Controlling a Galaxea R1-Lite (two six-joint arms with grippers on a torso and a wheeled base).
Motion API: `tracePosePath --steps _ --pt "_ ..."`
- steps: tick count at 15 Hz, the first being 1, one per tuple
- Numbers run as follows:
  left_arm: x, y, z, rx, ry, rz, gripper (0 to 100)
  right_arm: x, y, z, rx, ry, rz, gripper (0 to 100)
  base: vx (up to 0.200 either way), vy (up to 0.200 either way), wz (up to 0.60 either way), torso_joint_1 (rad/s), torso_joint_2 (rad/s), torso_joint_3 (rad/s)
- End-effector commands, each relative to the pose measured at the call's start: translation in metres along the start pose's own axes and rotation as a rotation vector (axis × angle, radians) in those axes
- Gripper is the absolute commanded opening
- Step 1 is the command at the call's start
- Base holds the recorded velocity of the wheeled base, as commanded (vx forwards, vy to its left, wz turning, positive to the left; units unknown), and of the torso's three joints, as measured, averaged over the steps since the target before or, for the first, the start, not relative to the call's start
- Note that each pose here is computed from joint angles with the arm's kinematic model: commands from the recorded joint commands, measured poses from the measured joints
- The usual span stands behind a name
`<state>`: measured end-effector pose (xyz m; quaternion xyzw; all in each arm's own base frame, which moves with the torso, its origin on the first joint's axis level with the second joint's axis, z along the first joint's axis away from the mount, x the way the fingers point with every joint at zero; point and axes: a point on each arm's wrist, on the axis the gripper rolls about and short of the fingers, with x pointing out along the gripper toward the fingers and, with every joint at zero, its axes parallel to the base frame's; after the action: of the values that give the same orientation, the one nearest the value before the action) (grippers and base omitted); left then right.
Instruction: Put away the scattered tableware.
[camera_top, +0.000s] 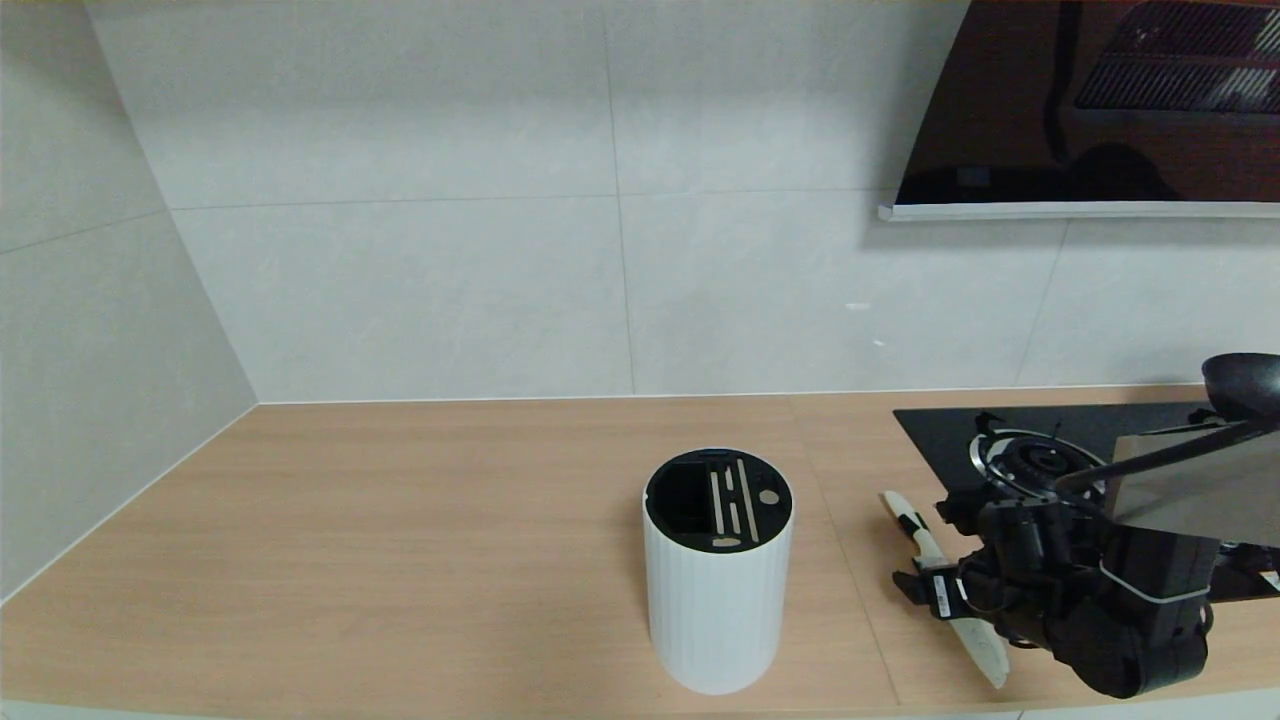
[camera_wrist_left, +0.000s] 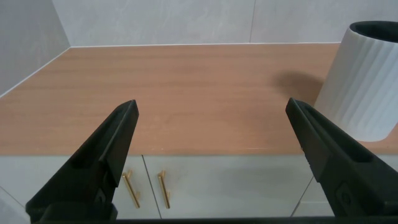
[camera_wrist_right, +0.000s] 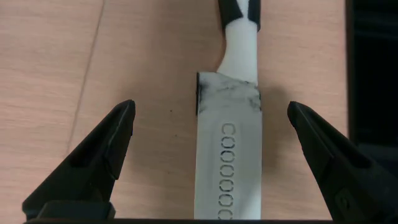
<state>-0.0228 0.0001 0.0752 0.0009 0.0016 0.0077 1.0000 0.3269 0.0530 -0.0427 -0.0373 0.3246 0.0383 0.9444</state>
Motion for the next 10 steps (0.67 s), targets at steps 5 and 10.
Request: tracePosePath --steps 5,10 --pt "0.0 0.0 0.0 0.0 0.0 0.002 100 0.0077 -0.0024 -0.0022 0.01 0.003 -0.016 100 0.0 0.0 0.0 0.0 0.0 0.0" --pt "0.0 0.0 0.0 0.0 0.0 0.002 100 0.012 -0.0068 -0.0031 0.019 0.005 -0.027 0 0.0 0.0 0.0 0.0 0.0 0.0"
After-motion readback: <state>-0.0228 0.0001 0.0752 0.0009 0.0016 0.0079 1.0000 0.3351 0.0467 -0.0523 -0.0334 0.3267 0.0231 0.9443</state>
